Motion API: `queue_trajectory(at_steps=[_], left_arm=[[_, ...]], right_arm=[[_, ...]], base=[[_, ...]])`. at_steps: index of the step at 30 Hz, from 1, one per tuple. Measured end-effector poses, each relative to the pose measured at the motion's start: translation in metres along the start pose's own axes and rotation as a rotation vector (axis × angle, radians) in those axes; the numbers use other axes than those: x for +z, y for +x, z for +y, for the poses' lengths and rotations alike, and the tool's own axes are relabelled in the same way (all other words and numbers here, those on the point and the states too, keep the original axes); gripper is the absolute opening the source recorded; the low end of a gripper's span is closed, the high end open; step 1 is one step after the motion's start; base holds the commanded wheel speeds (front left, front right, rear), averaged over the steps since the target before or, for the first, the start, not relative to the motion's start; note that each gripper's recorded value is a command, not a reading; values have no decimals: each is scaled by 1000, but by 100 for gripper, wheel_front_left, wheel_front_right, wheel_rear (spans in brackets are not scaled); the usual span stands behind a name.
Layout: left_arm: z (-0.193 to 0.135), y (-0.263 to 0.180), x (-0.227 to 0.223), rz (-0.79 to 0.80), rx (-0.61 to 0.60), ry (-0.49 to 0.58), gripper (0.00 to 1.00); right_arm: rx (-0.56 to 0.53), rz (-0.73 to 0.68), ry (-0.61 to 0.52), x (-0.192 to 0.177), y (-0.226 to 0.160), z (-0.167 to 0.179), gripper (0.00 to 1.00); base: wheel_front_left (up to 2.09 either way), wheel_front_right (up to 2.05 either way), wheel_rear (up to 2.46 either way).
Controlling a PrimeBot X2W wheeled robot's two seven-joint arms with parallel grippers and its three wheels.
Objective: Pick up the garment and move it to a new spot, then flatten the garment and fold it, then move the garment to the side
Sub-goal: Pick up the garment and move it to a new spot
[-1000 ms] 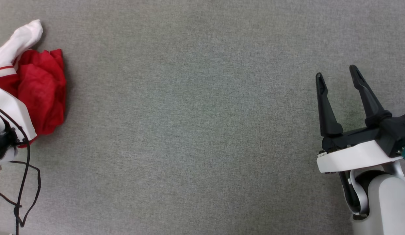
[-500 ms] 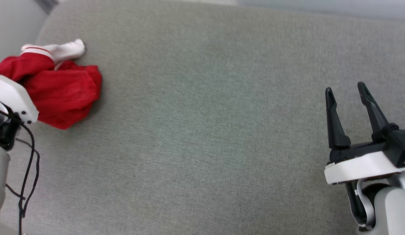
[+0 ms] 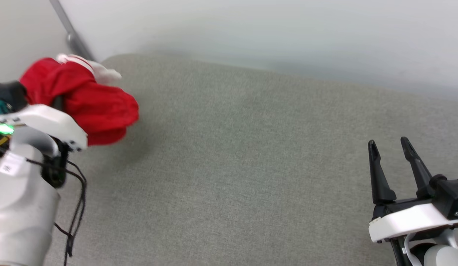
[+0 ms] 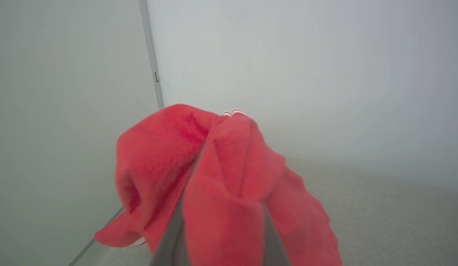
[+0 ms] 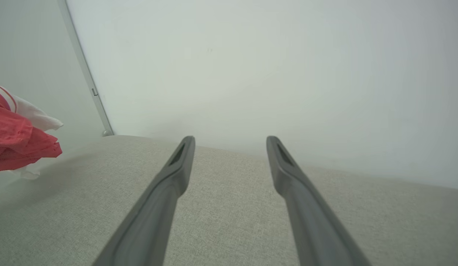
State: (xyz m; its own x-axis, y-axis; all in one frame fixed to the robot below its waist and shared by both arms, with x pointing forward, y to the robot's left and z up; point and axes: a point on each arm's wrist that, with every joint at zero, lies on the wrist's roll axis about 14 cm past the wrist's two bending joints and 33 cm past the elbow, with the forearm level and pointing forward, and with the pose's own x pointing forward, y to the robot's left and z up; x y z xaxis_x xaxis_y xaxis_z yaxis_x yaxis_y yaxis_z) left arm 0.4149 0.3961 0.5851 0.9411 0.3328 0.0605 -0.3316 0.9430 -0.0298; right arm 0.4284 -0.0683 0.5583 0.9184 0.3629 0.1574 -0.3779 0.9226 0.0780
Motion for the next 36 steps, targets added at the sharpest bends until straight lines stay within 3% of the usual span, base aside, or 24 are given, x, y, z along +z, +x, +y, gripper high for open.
queue_trajectory(at_steps=[4, 12, 19, 24, 29, 36], left_arm=[[-32, -15, -1, -36, -73, -46, 0], [-152, -43, -7, -72, -345, -138, 0], [-273, -87, -24, 15, -651, -217, 0], [-338, -115, -45, 111, -828, -226, 0], [-376, -136, -86, 246, -943, -210, 0], [-397, -164, -142, 398, -1050, -150, 0]], right_arm=[[-15, -24, -4, 14, -14, -2, 100], [-85, -32, -27, 26, -40, -20, 100], [-190, -45, -36, 34, -67, -50, 100], [-267, -39, -41, 33, -84, -71, 100], [-328, -9, -36, 20, -90, -91, 100], [-386, 40, -26, -1, -97, -109, 100]], base=[[0, 0, 0], [0, 0, 0], [0, 0, 0], [0, 0, 0], [0, 0, 0], [0, 0, 0]])
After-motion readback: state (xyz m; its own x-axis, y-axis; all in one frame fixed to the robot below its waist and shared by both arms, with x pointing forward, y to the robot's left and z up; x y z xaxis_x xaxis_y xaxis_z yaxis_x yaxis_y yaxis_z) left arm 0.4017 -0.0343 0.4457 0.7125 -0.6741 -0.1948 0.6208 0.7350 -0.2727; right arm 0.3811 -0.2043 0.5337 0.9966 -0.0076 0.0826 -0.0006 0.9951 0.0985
